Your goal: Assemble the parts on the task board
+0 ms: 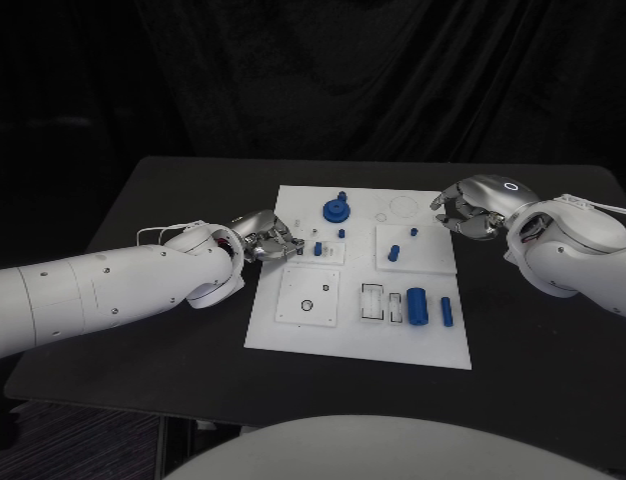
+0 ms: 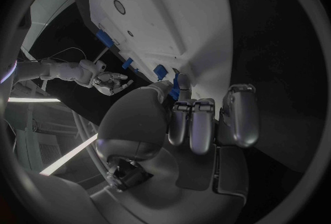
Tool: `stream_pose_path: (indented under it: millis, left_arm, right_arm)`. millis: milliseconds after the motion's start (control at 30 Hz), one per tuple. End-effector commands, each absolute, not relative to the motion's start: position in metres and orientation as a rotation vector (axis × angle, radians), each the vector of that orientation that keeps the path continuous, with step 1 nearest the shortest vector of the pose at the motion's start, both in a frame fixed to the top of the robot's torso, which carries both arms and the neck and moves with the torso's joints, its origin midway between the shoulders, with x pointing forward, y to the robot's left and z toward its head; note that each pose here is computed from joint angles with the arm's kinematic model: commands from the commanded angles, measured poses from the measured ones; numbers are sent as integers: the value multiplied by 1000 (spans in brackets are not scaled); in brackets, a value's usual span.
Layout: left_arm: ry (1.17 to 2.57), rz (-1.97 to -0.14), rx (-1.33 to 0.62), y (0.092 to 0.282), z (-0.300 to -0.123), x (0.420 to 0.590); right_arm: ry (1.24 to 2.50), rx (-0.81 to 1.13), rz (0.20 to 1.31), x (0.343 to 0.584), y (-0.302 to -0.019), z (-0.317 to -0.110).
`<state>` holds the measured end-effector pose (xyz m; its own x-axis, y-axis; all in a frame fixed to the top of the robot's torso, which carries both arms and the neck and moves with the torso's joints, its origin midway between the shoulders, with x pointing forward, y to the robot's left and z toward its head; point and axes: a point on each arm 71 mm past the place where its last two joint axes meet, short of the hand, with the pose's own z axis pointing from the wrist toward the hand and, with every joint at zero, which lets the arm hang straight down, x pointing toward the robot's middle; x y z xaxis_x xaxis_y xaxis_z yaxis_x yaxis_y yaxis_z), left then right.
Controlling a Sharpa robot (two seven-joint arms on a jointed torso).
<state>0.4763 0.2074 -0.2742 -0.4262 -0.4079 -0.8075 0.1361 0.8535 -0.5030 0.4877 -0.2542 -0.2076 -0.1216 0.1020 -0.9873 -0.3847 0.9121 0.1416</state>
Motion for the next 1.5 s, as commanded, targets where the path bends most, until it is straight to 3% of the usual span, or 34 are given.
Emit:
stream_pose_path:
  millis: [33,1500]
  left_arm:
    - [1914,-644,-187,204,-274,475]
    - [1911,-666,-177,206,-273,471]
  right_arm:
    - [1653,-213,406,487,-255,-209]
    - [1662,-212,401,487,-255,-210]
